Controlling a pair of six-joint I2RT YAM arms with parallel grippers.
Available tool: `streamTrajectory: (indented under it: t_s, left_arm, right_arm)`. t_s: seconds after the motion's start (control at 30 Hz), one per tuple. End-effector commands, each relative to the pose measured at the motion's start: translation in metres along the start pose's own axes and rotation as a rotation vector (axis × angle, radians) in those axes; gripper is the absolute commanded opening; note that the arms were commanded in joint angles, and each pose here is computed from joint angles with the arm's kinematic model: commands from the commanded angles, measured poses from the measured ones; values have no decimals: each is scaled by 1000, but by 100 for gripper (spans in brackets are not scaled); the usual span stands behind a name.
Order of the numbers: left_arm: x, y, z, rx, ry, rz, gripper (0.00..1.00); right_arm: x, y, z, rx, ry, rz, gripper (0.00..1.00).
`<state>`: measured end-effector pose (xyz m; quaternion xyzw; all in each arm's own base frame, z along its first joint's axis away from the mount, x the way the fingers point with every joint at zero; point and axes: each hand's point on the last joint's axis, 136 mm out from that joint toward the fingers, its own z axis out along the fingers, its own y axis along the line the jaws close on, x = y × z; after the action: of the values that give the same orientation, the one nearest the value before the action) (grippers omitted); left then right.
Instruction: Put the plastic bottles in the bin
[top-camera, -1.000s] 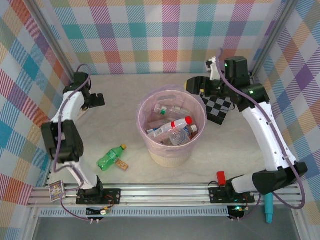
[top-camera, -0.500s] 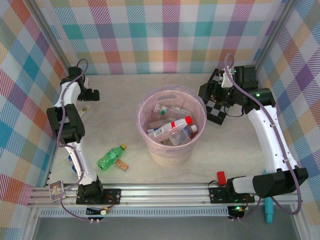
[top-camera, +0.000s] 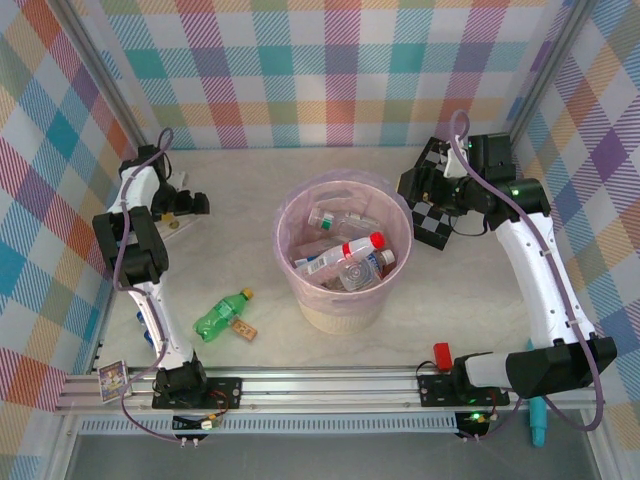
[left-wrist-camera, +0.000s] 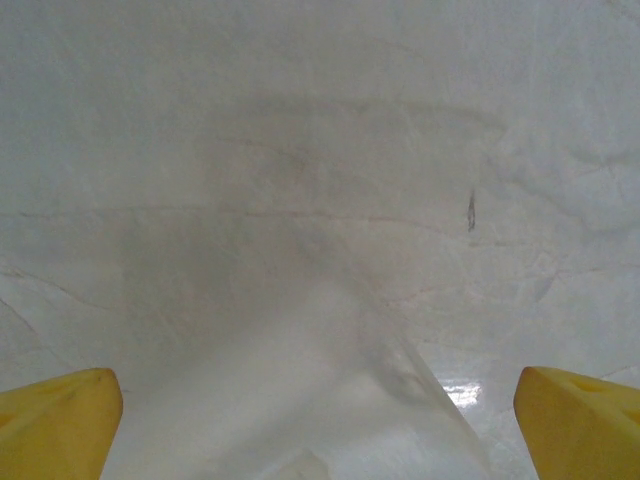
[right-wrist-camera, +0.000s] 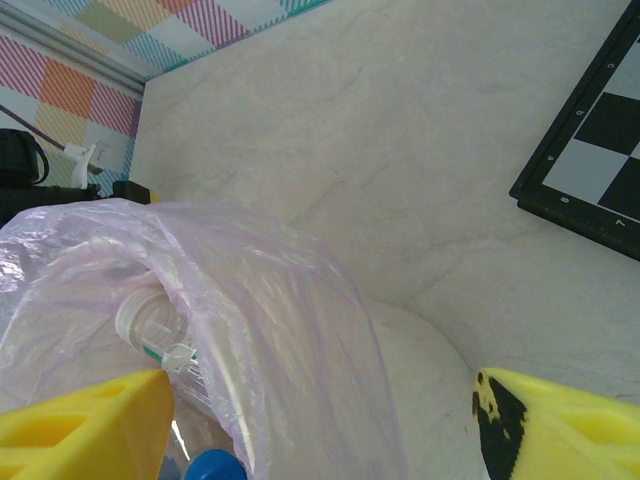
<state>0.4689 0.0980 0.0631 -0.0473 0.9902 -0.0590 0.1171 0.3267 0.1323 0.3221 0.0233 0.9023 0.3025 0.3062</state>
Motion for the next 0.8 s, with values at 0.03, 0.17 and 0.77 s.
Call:
streamTrajectory:
  t_s: [0.03,0.17,0.77]
  left_arm:
    - [22,-11,-9,44,54,-48,100]
    - [32,-19,-1,23,71,-42,100]
    - [45,18,-132,-220,-449,-654,100]
  right_arm:
    - [-1,-2,-7,5,-32,-8,79]
    - [0,-2,-7,0,-39,-4,79]
    - [-2,0,3,-39,-19,1,81]
